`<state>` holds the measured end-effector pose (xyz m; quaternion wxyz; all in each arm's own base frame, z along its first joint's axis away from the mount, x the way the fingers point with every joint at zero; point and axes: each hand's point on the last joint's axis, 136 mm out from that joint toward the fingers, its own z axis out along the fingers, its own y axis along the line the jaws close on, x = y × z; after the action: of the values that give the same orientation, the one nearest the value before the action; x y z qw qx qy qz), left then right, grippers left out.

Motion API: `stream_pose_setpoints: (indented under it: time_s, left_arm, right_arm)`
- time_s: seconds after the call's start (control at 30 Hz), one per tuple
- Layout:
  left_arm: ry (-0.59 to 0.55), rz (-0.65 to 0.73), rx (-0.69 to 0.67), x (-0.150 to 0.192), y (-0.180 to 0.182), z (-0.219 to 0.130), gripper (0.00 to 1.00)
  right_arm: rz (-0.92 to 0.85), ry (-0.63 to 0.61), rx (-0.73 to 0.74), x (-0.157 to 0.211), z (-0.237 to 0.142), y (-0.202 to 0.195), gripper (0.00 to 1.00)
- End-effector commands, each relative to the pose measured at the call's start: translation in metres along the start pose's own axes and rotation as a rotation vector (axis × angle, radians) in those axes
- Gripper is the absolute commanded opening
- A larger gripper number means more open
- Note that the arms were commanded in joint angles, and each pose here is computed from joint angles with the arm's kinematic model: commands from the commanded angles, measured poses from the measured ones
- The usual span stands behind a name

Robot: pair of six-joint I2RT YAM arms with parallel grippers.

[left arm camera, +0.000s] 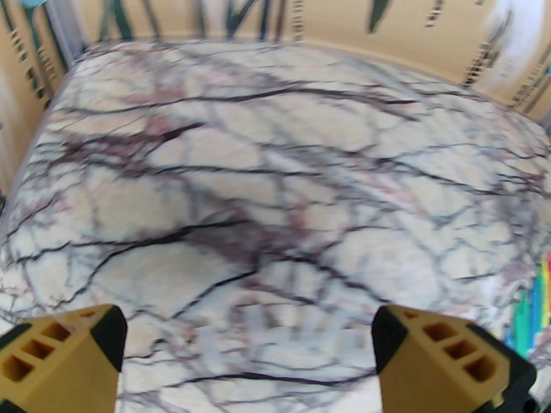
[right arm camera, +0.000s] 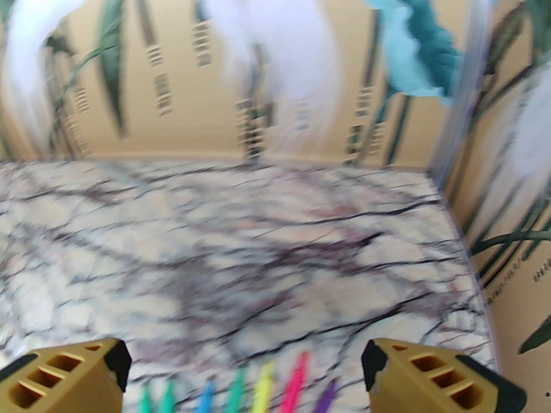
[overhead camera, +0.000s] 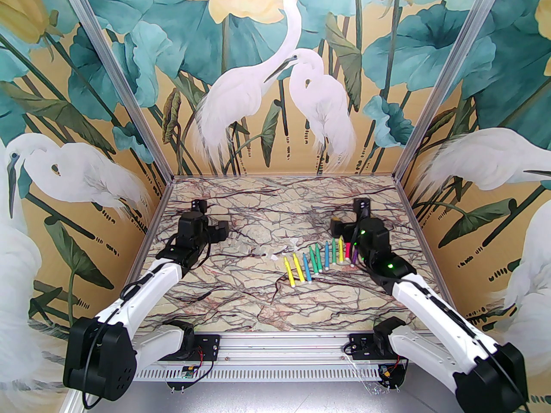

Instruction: Open the pen caps

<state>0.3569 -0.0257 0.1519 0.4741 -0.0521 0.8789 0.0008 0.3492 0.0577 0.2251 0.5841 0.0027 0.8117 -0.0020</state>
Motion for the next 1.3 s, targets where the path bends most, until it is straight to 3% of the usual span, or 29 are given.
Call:
stream_pose_setpoints:
  time_s: [0.0,0.2,0.33,0.5,0.8,1.0,1.07,1.27]
  left_arm:
    - [-0.096,-0.033,-0.073,-0.015,0.023,0.005,0.99]
    - [-0.169,-0.06,-0.132,-0.009,0.046,0.015,0.99]
    - [-0.252,-0.106,-0.1,-0.005,0.05,0.023,0.99]
    - [-0.34,-0.104,-0.043,-0.008,0.044,0.028,0.99]
    - [-0.35,-0.056,-0.047,-0.015,0.042,0.036,0.99]
    - [-0.479,0.007,0.016,-0.002,0.032,0.041,1.0]
    - [-0.39,-0.022,-0.01,0.003,0.036,0.049,1.0]
    - [-0.349,-0.047,-0.017,0.0,0.043,0.06,1.0]
  right_arm:
    - [0.01,-0.076,0.08,-0.002,0.013,-0.026,0.99]
    - [0.063,-0.063,0.143,0.027,0.042,-0.063,0.99]
    - [0.038,-0.12,0.152,0.035,0.053,-0.069,1.0]
    - [0.001,-0.1,0.14,0.04,0.063,-0.072,1.0]
    - [0.01,-0.057,0.095,0.079,0.08,-0.071,1.0]
    - [0.001,-0.068,0.066,0.092,0.084,-0.067,0.99]
    - [0.006,-0.065,0.07,0.092,0.085,-0.068,0.99]
    - [0.056,-0.046,0.072,0.093,0.088,-0.078,0.99]
